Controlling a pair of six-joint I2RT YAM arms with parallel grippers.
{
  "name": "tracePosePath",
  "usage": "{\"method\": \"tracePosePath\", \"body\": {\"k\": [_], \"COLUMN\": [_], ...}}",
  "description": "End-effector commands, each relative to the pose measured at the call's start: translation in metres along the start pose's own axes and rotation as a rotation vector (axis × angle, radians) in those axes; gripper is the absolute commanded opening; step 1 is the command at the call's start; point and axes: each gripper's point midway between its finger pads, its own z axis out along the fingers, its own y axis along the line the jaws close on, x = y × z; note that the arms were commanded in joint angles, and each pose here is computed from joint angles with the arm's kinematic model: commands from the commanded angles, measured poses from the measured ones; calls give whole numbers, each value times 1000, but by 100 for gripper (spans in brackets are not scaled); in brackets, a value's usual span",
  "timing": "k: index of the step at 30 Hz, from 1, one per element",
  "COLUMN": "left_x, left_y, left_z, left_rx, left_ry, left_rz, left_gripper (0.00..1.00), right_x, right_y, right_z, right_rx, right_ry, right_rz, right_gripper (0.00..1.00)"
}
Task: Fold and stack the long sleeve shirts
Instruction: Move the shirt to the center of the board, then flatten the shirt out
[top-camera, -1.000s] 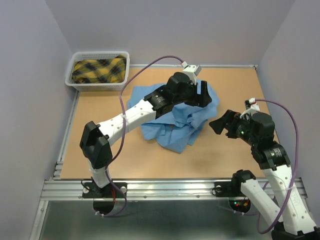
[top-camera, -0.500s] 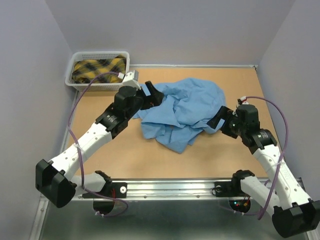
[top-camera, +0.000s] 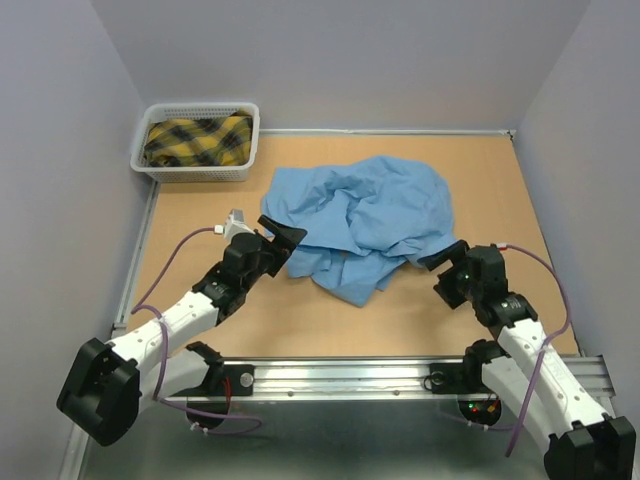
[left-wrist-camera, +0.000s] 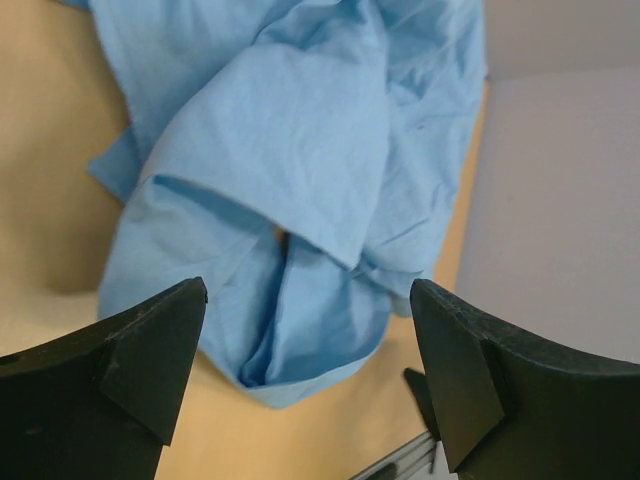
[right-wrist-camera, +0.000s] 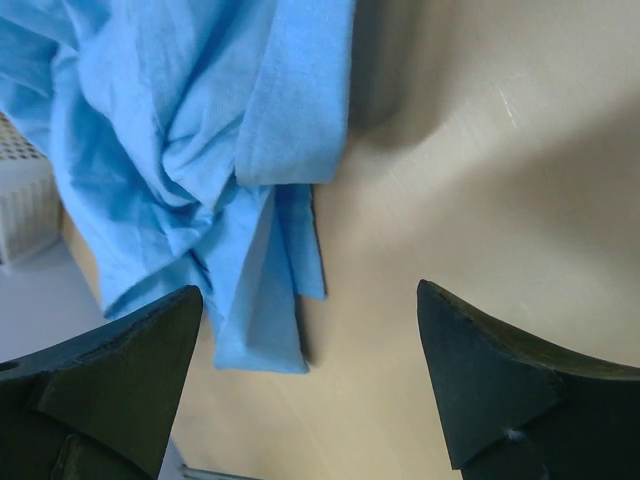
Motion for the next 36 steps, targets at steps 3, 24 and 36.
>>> {"method": "tracePosePath", "body": {"k": [3,24,36], "left_x": [-28,-20,-21], "left_y": [-47,21,33], "left_z": [8,48,62], "left_rx": [128,-79,-117], "left_ry": [-107,-176,-202], "left_rz": [-212,-300,-293], "left_gripper": [95,88,53], "right_x": [-31,-15,-16], "right_y": [32,26,25], "right_z": [-3,44,64], "right_rx": [-160,-116,-126], "right_ry": [-156,-66,-74], "right_rz": [196,286,341], "right_gripper": [92,90,76]}}
